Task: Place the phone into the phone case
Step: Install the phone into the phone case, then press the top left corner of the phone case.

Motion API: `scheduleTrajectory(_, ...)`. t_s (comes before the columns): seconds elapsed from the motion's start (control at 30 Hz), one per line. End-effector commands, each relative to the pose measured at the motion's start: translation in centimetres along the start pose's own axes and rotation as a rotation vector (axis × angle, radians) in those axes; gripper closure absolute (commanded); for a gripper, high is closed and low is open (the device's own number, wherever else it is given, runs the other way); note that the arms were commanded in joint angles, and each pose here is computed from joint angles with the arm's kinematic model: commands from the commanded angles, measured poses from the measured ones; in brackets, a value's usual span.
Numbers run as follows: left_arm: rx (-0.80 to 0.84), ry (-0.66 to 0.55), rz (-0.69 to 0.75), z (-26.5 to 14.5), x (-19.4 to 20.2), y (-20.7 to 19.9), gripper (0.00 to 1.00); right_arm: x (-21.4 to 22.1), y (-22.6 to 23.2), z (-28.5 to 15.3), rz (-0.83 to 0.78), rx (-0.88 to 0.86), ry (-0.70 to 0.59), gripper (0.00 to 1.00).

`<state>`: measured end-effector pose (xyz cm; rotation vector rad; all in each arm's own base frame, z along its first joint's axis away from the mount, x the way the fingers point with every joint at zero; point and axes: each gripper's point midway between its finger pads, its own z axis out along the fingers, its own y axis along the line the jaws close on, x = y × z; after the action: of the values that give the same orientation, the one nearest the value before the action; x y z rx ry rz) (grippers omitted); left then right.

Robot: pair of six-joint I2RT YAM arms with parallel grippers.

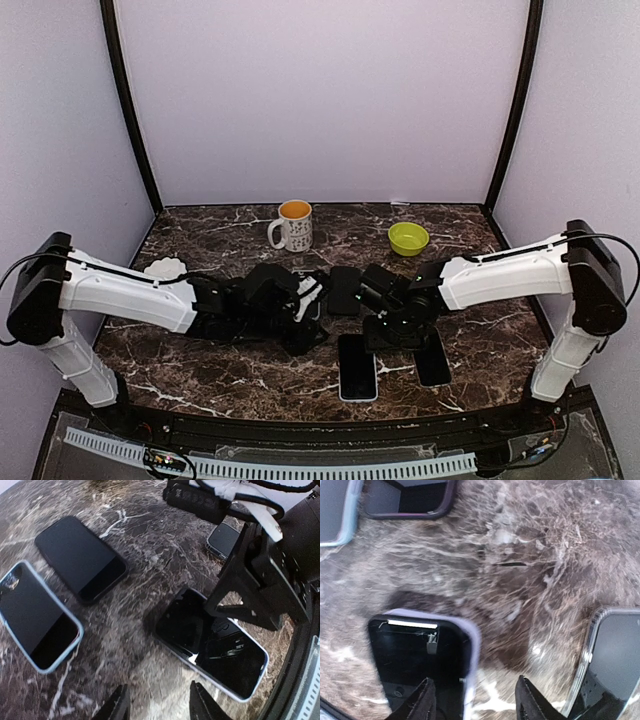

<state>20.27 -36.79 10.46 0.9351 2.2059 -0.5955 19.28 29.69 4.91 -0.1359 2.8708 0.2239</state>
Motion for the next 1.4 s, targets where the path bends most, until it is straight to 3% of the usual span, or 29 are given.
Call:
scheduleTrajectory(0.0,0.037,0.088,0.036,3.0,-0.2,-1.1,0.6,-0.1,1.1,1.0,-0.062,-0.109,0.003,0.49)
scheduleTrajectory(0.27,0.047,0.261,0.044,7.4,2.0,-1.7,0.78,1.1,1.1,2.3,-0.034,-0.21,0.0,0.56)
scheduleTrajectory(0.43,0.095,0.269,0.049,8.4,2.4,-2.5,0.75,1.4,0.6,2.9,-0.028,-0.199,-0.003,0.57)
scheduleTrajectory(0.63,0.124,0.378,0.019,9.5,5.3,-2.8,0.73,1.4,-0.1,2.3,-0.018,-0.194,-0.019,0.59)
scheduleTrajectory(0.97,0.281,0.351,0.103,9.1,5.4,-6.7,0.72,1.5,-1.8,1.4,0.026,-0.153,-0.048,0.6)
scheduleTrajectory(1.07,0.253,0.347,0.08,8.6,4.8,-6.3,0.72,1.0,-2.3,0.6,0.02,-0.084,-0.067,0.53)
scheduleTrajectory(1.2,0.234,0.208,-0.045,5.5,-0.3,-4.3,0.68,0.9,-1.6,-1.5,0.01,-0.04,-0.104,0.35)
scheduleTrajectory(1.3,0.179,0.096,-0.08,1.7,-4.6,-1.5,0.52,1.4,-0.5,-2.3,0.019,-0.024,-0.118,0.23)
scheduleTrajectory(1.37,0.141,0.052,-0.074,-0.3,-5.7,-0.1,0.42,1.7,0.7,-2.0,0.026,-0.026,-0.11,0.08)
